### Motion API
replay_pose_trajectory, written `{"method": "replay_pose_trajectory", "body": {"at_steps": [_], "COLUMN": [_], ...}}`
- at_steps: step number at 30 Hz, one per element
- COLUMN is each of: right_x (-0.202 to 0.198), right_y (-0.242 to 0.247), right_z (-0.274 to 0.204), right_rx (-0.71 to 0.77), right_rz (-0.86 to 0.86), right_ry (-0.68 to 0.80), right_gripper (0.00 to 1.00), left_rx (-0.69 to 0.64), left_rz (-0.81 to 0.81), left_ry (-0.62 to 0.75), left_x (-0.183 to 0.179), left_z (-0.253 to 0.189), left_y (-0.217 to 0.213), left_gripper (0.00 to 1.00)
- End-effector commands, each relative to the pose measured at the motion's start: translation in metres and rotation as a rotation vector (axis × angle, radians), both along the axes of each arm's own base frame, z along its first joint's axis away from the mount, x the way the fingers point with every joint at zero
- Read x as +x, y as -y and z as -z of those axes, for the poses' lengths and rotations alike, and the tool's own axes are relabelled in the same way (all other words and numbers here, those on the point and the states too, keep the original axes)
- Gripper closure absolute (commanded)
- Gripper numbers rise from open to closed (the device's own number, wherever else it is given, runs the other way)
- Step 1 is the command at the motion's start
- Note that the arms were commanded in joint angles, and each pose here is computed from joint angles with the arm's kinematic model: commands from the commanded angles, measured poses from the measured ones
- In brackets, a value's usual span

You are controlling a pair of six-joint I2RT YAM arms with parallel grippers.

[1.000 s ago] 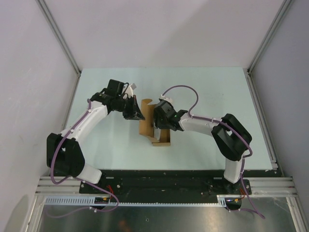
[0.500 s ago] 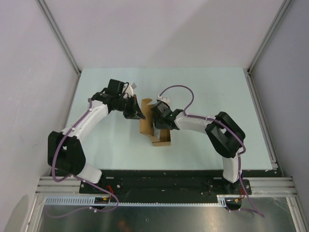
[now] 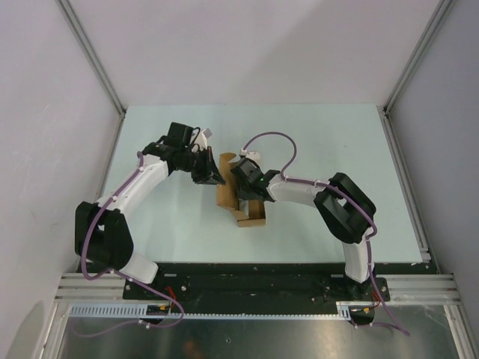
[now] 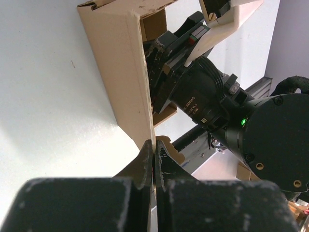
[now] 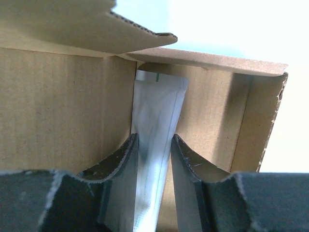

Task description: Unpack the express box

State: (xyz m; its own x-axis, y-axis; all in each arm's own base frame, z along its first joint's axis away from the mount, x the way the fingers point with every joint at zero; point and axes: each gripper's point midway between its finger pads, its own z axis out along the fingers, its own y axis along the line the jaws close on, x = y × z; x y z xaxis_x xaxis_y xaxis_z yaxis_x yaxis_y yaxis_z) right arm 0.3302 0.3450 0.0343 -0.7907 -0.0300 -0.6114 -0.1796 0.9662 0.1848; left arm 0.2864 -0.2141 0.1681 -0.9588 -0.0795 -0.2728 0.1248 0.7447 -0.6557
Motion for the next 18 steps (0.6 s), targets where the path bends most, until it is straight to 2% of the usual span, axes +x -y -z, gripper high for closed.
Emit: {"method": "replay_pose_trajectory", "body": {"at_steps": [1, 3, 7, 10, 18], "right_x": [0.003, 0.005, 0.007, 0.010, 0.019], "right_y": [0.009, 0.003, -0.008, -0.008, 0.000], "right_z": [-0.012, -0.023, -0.056, -0.072, -0.099], "right_rx": [-0.038, -0.003, 0.075, 0.114, 0.167], "right_rz": [-0.004, -0.027, -0.064, -0.060, -0.033], "right_ry": [0.027, 0.047, 0.096, 0.114, 0.144], "right_gripper": [0.71, 0.76, 0.94, 1.00, 1.00], "left_rx": [0.017, 0.026, 0.044, 0.052, 0.057], "left_rz": [0.002, -0.006, -0.011, -0.012, -0.012], "left_ry": [-0.008, -0.012, -0.012, -0.013, -0.012], "left_x": [0.002, 0.002, 0.002, 0.002, 0.002], "left_z": [0.001, 0.003, 0.008, 0.010, 0.012], "left_y": [-0.001, -0.002, -0.005, -0.006, -0.007], "left_gripper": [0.99, 0.99, 0.99, 0.99, 0.99]}}
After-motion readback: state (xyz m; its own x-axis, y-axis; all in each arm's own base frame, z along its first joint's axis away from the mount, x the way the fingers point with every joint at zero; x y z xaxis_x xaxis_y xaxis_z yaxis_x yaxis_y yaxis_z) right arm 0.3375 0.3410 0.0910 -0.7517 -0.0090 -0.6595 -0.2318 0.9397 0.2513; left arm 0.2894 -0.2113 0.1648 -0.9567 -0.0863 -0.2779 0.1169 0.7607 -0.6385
